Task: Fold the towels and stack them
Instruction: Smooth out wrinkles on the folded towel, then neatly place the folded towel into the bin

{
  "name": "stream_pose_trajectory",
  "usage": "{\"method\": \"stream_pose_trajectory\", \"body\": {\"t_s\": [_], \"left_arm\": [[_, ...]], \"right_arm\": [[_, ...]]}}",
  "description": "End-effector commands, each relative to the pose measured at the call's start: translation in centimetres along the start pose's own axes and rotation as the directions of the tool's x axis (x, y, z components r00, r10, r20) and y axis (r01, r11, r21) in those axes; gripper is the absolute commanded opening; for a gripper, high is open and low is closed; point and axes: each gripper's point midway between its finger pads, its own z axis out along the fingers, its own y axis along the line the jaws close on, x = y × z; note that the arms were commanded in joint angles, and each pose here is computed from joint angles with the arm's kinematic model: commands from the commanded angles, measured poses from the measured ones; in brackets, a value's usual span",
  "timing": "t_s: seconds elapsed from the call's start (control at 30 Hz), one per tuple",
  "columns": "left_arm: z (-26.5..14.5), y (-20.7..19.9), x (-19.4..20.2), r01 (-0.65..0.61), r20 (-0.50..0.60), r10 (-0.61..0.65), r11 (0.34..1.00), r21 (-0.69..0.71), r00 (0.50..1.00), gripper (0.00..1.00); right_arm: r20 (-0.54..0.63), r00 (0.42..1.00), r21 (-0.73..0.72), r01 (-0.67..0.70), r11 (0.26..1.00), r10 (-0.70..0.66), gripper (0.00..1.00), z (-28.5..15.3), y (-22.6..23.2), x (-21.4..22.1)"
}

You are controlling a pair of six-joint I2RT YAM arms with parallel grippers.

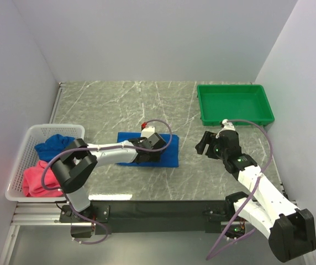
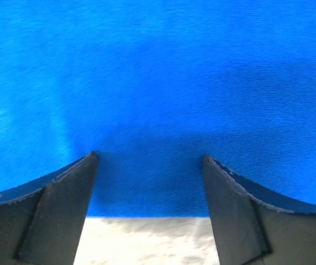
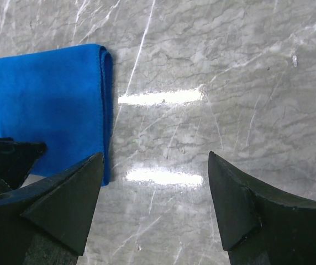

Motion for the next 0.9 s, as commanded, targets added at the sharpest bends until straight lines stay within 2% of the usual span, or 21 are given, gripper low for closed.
{"method": "stream_pose_trajectory", "body": {"t_s": [0.0, 0.17, 0.2, 0.37, 0.63, 0.87], "left_arm": [[-2.8, 0.2, -1.6, -0.031, 0.05, 0.032, 0.999, -0.031, 0.998, 0.84], [-6.3, -5.7, -4.5, -0.061, 0.116, 0.056, 0.997, 0.043, 0.992, 0.88], [-6.1, -6.8, -3.6, -0.108, 0.101, 0.103, 0.993, 0.045, 0.99, 0.87], [-5.0, -11.6, -3.2, -0.174, 0.085, 0.168, 0.982, 0.075, 0.982, 0.82], [-1.9, -13.3, -1.7, -0.218, 0.042, 0.216, 0.975, 0.043, 0.975, 0.77], [1.0, -12.7, -0.2, -0.261, 0.018, 0.261, 0.965, -0.037, 0.965, 0.71]], "right_arm": [[0.037, 0.999, -0.031, 0.024, 0.999, -0.023, 0.82, -0.1, 0.6, -1.0], [0.014, 1.0, -0.028, 0.013, 1.0, -0.013, 0.83, 0.3, 0.3, -0.4], [0.005, 1.0, -0.034, 0.004, 0.999, -0.004, 0.83, 0.5, 0.3, -0.1], [0.021, 0.999, -0.012, -0.037, 0.999, 0.037, 0.85, 0.5, -0.4, -0.1], [0.067, 0.994, 0.022, -0.09, 0.996, 0.088, 0.86, 0.3, -1.8, 0.0], [0.026, 0.995, -0.005, -0.098, 0.995, 0.098, 0.86, 1.0, -1.6, 1.3]]}}
